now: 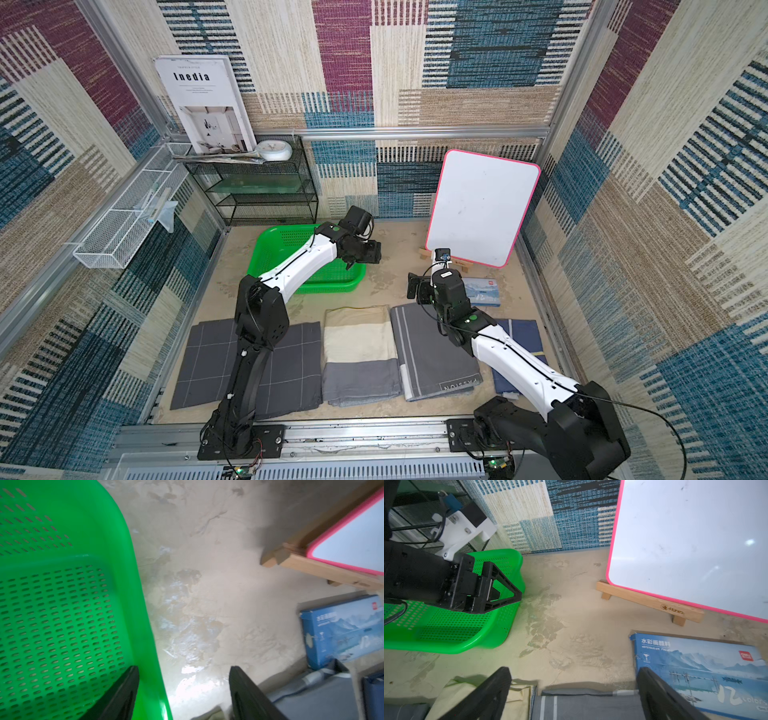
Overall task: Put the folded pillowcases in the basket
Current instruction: Move the basket to the center of the board, then adjust the pillowcase at the center of the board.
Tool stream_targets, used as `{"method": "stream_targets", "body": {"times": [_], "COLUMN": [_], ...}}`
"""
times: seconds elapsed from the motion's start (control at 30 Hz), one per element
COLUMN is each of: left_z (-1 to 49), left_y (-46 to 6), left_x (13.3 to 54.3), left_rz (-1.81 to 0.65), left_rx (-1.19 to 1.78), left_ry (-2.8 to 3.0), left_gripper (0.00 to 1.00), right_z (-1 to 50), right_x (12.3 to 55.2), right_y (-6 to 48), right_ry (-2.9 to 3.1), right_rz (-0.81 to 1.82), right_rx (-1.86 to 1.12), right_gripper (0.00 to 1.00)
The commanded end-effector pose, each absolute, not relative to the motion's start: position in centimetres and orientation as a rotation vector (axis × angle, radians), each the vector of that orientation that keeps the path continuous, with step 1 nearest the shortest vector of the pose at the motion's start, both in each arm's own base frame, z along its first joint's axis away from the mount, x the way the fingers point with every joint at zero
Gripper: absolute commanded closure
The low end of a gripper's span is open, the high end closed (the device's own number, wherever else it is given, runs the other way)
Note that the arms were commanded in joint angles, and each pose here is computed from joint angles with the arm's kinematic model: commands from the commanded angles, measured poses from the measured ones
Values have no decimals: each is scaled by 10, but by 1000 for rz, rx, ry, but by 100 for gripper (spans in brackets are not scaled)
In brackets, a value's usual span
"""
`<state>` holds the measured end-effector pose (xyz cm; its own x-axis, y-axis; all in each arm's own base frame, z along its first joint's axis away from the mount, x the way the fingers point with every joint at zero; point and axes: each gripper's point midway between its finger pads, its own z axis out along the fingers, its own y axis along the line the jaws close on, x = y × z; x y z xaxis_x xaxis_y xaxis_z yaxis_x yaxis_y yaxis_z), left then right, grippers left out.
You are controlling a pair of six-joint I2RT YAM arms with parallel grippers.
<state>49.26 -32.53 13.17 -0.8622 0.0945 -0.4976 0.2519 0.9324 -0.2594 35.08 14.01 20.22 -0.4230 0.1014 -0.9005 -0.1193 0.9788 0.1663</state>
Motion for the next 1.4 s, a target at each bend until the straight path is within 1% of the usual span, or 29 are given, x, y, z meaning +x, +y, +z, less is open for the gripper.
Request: {"method": "stream_targets", "body": {"times": [0.0, 0.1, 0.23, 0.4, 0.53, 0.6, 0.63, 0.7, 0.8, 0.9, 1.0, 1.13, 1.2, 1.23, 1.3, 1.37], "left_z": [127, 115, 113, 137, 159, 169, 176, 195, 217, 222, 207, 163, 143, 134, 124, 121], "left_y": [-352, -364, -383, -407, -404, -393, -384, -364, -323, -279, -247, -224, -220, -218, -214, -211], "left_x": [486, 488, 483, 470, 464, 458, 453, 440, 410, 375, 341, 307, 297, 292, 285, 283], "left_rz": [-548, -569, -637, -683, -673, -628, -592, -524, -463, -402, -378, -364, -375, -391, -423, -447], "left_rx": [252, 247, 262, 326, 351, 362, 358, 343, 296, 227, 177, 124, 87, 51, -31, -81], "left_ry": [2619, 2629, 2633, 2585, 2553, 2559, 2561, 2523, 2447, 2419, 2446, 2554, 2601, 2626, 2651, 2634], "left_gripper": [32, 34, 38, 37, 35, 37, 42, 44, 40, 35, 33, 32, 33, 36, 39, 39], "right_z": [204, 207, 210, 209, 205, 203, 202, 198, 189, 175, 165, 171, 178, 180, 185, 189], "right_x": [353, 353, 349, 347, 349, 349, 350, 349, 345, 339, 336, 335, 336, 336, 335, 332], "right_y": [117, 106, 103, 103, 111, 119, 124, 132, 147, 164, 174, 184, 188, 190, 193, 197], "right_ry": [1981, 1987, 1978, 1972, 2012, 2039, 2051, 2071, 2103, 2144, 2172, 2167, 2157, 2153, 2153, 2155], "right_rz": [126, 68, 80, 98, 119, 141, 156, 201, 311, 427, 478, 505, 504, 503, 504, 505], "right_rx": [96, 148, 174, 187, 150, 102, 78, 56, 44, 38, 50, 48, 40, 37, 34, 31], "right_gripper": [1, 1, 1, 2, 2, 2, 2, 2, 3, 4, 5, 6, 6, 6, 6, 6]}}
